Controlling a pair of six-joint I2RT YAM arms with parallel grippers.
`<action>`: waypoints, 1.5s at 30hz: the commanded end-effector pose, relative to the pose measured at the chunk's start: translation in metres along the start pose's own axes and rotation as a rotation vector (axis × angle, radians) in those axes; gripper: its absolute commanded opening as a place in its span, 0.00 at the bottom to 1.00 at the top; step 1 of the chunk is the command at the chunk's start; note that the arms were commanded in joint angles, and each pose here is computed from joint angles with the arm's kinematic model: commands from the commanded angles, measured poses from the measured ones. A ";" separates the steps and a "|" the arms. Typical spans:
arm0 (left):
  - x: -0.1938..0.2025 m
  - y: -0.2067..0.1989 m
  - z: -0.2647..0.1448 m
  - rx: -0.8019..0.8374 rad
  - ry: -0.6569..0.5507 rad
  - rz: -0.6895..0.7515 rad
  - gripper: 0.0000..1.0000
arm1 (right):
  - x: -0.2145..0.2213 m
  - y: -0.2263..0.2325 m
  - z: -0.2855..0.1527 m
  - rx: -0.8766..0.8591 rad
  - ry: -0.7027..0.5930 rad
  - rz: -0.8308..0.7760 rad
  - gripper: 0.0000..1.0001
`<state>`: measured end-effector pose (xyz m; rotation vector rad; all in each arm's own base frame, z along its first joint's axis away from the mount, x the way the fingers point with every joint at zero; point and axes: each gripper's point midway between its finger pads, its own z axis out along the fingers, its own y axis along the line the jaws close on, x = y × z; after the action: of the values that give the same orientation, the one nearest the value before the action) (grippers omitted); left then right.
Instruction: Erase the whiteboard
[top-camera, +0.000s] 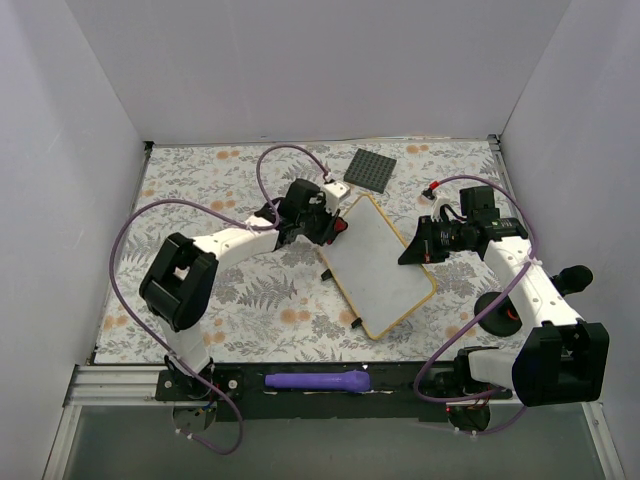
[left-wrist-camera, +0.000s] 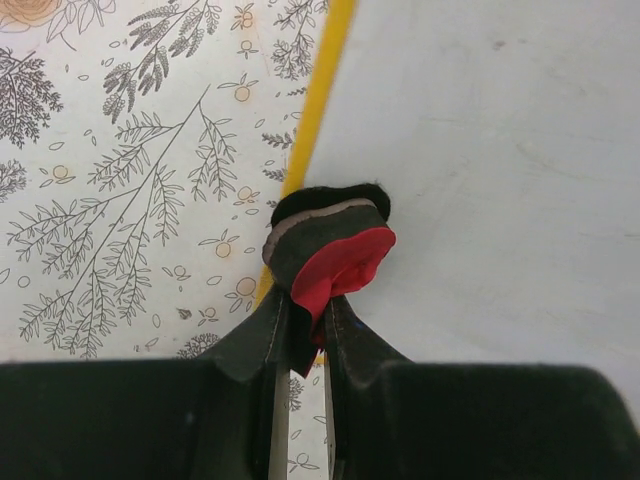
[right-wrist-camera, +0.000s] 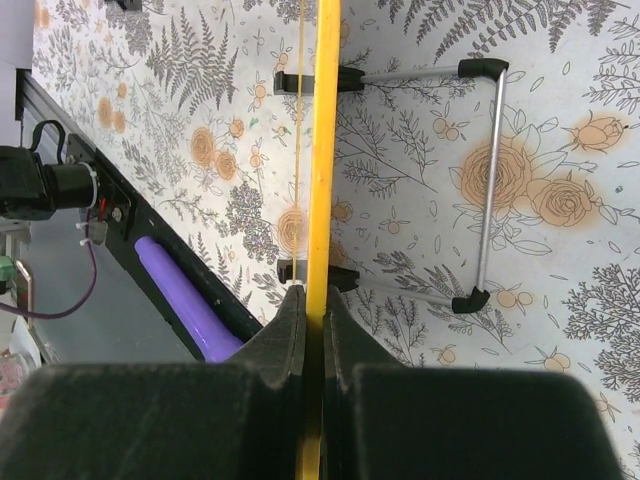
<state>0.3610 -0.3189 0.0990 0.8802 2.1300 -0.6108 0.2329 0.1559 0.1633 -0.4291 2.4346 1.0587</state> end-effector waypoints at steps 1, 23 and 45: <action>0.019 -0.081 0.000 0.118 0.011 0.163 0.00 | 0.006 0.022 0.000 -0.104 0.041 -0.052 0.01; -0.009 -0.101 -0.008 0.100 0.044 0.005 0.00 | 0.005 0.023 0.000 -0.110 0.040 -0.054 0.01; -0.025 -0.160 -0.010 0.205 0.187 0.017 0.00 | 0.005 0.025 -0.003 -0.111 0.042 -0.102 0.01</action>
<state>0.2696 -0.4286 0.1694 1.0908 2.1586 -0.6782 0.2306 0.1553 0.1620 -0.4665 2.4395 1.0591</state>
